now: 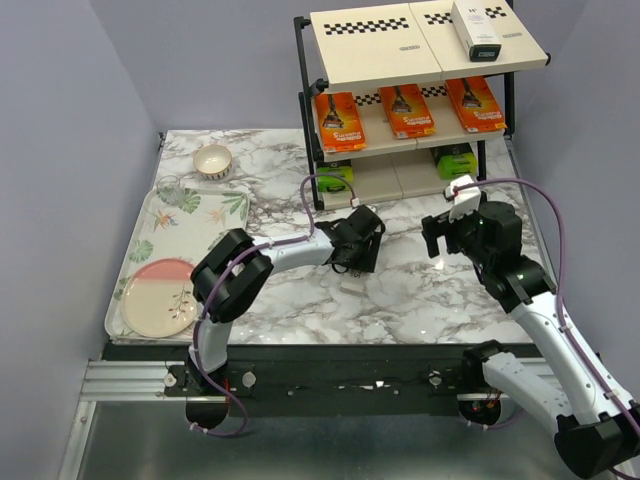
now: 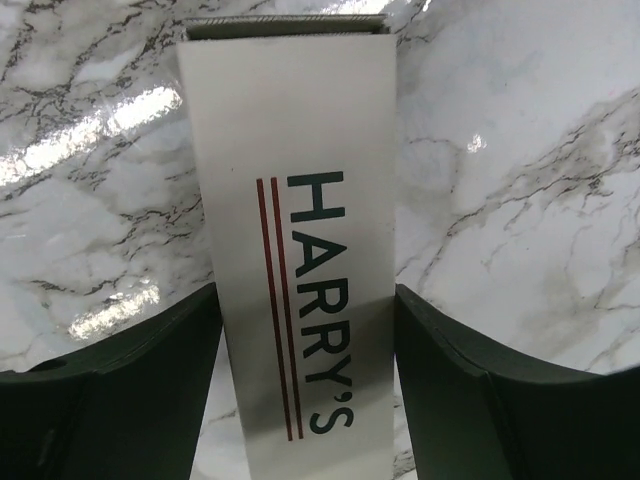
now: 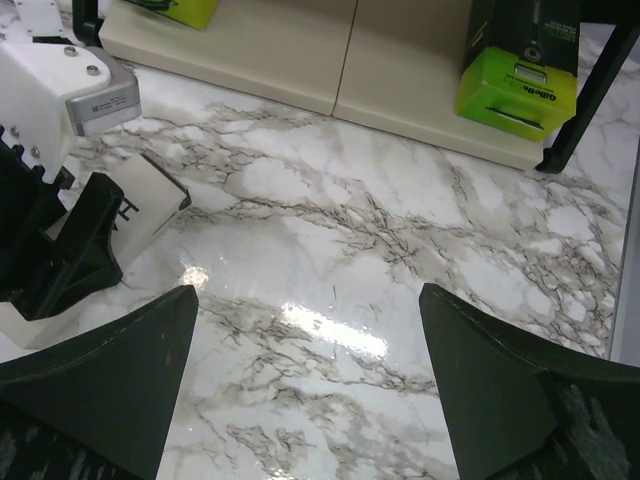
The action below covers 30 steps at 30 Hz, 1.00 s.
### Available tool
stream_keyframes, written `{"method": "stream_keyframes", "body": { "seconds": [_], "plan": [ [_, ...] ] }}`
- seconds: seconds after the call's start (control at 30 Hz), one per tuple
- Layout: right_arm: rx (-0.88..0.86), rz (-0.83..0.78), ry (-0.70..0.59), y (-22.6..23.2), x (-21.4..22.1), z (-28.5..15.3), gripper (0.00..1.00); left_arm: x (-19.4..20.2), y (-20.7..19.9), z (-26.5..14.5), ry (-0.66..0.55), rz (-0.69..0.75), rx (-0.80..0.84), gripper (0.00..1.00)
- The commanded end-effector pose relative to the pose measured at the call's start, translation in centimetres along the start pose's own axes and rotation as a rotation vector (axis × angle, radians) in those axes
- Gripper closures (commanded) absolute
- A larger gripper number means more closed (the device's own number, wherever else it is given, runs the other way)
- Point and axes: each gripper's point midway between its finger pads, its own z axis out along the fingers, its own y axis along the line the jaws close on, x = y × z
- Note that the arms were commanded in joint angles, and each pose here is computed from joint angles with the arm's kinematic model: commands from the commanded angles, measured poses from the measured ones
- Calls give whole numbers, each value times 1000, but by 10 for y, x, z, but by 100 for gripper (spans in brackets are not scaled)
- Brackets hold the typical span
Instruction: Place and organize the shaving razors onto the shelf
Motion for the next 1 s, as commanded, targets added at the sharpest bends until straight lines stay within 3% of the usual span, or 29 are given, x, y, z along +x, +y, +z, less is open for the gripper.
{"method": "stream_keyframes", "body": {
  "seconds": [0.0, 0.03, 0.07, 0.13, 0.17, 0.2, 0.27, 0.3, 0.4, 0.47, 0.6, 0.7, 0.97],
  "plan": [
    [-104, -80, 24, 15, 10, 0, 0, 6, -2, -10, 46, -26, 100, 32],
    [-145, -102, 32, 21, 14, 0, 0, 9, 7, -9, 60, -47, 130, 35],
    [-215, -120, 26, 33, 15, -1, 0, 14, -7, -17, 111, -63, 275, 39],
    [-301, -175, 28, 46, 23, -3, 0, 2, -2, -23, 97, -151, 423, 42],
    [-378, -189, 7, 59, 22, -5, 0, 5, -15, -40, 142, -169, 594, 42],
    [-420, -215, 9, 65, 25, -5, 0, -16, -29, -53, 65, -150, 763, 42],
    [-528, -227, -18, 82, 21, -8, 0, -18, -19, -71, 96, -275, 921, 39],
    [-583, -263, -10, 89, 26, -10, 0, -19, -24, -86, 96, -225, 1051, 39],
    [-753, -333, -44, 111, 29, -14, 2, -7, -23, -102, 212, -228, 1186, 36],
    [-826, -367, -98, 123, 35, -15, 1, -6, -27, -112, 287, -259, 1246, 36],
    [-817, -584, -336, 130, 23, 3, 0, -9, -33, -133, 301, -244, 1314, 34],
    [-804, -712, -441, 133, 19, 17, 0, -5, -34, -142, 310, -221, 1324, 32],
    [-881, -855, -524, 143, 1, 34, 0, 21, -47, -149, 370, -131, 1315, 32]
  ]
}}
